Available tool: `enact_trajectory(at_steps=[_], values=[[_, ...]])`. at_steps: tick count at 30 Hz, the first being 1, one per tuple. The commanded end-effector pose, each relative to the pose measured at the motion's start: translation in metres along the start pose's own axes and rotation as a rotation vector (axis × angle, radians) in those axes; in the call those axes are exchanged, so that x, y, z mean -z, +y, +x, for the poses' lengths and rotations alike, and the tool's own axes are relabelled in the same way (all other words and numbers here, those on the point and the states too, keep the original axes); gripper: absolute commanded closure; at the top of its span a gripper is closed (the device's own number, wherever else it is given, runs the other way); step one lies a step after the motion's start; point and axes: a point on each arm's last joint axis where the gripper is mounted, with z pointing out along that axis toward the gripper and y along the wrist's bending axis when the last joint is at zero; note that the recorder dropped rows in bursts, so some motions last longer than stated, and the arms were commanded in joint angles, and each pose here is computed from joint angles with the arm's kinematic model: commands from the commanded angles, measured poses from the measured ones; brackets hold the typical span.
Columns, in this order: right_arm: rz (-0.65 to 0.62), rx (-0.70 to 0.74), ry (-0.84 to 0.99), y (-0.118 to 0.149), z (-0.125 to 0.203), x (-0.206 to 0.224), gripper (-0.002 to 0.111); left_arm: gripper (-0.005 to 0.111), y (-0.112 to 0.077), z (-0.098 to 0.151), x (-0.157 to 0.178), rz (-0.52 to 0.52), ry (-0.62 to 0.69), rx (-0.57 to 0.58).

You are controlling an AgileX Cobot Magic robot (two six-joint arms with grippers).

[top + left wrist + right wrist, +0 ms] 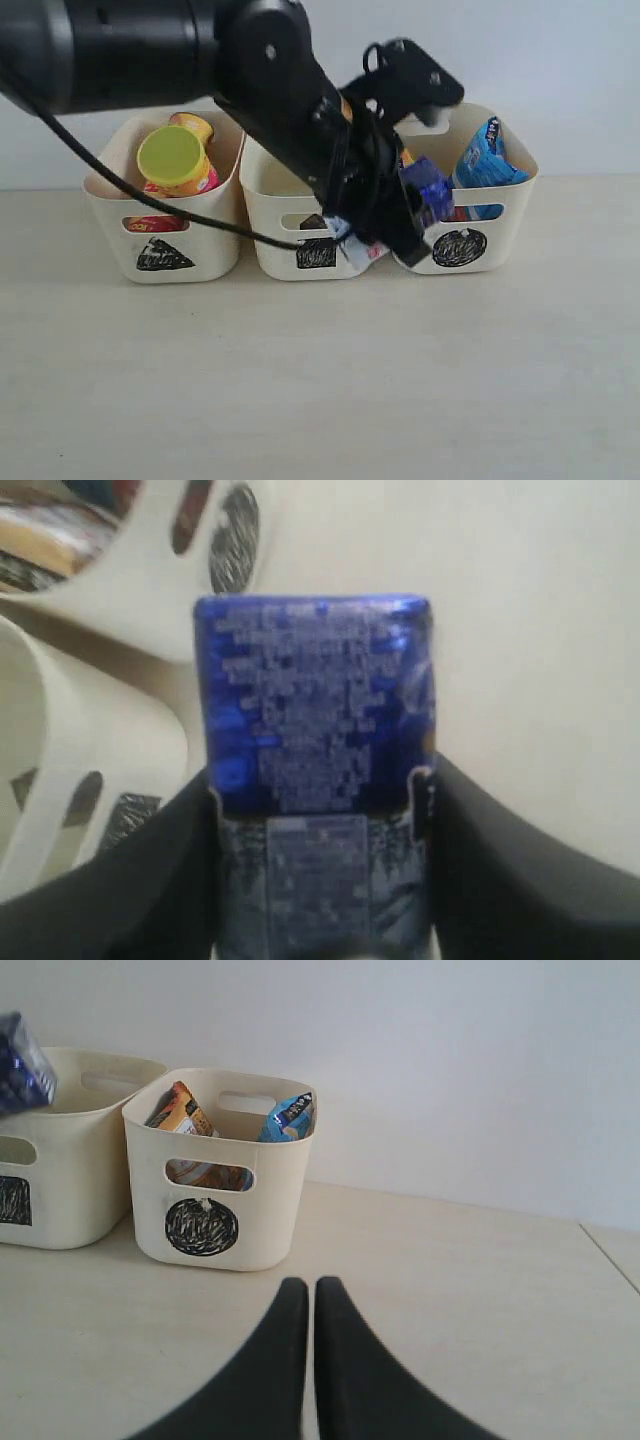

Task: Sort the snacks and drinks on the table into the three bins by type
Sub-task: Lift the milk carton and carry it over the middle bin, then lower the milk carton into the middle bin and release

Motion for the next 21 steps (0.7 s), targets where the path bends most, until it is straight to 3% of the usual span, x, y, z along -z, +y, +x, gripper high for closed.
enact_trajectory(at_steps=[1,5,15,21], values=[[0.006,0.006,-0.016,0.000,-0.001,0.001,0.108,0.103,0.023,-0.014,0.034,-0.070,-0.178,0.189],[0.006,0.006,-0.016,0.000,-0.001,0.001,0.108,0.103,0.043,-0.011,0.046,-0.113,-0.235,0.334],[0.006,0.006,-0.016,0.000,-0.001,0.001,0.108,0.103,0.080,-0.002,0.047,-0.232,-0.441,0.518],[0.006,0.006,-0.016,0.000,-0.001,0.001,0.108,0.103,0.096,0.006,0.040,-0.309,-0.576,0.546]])
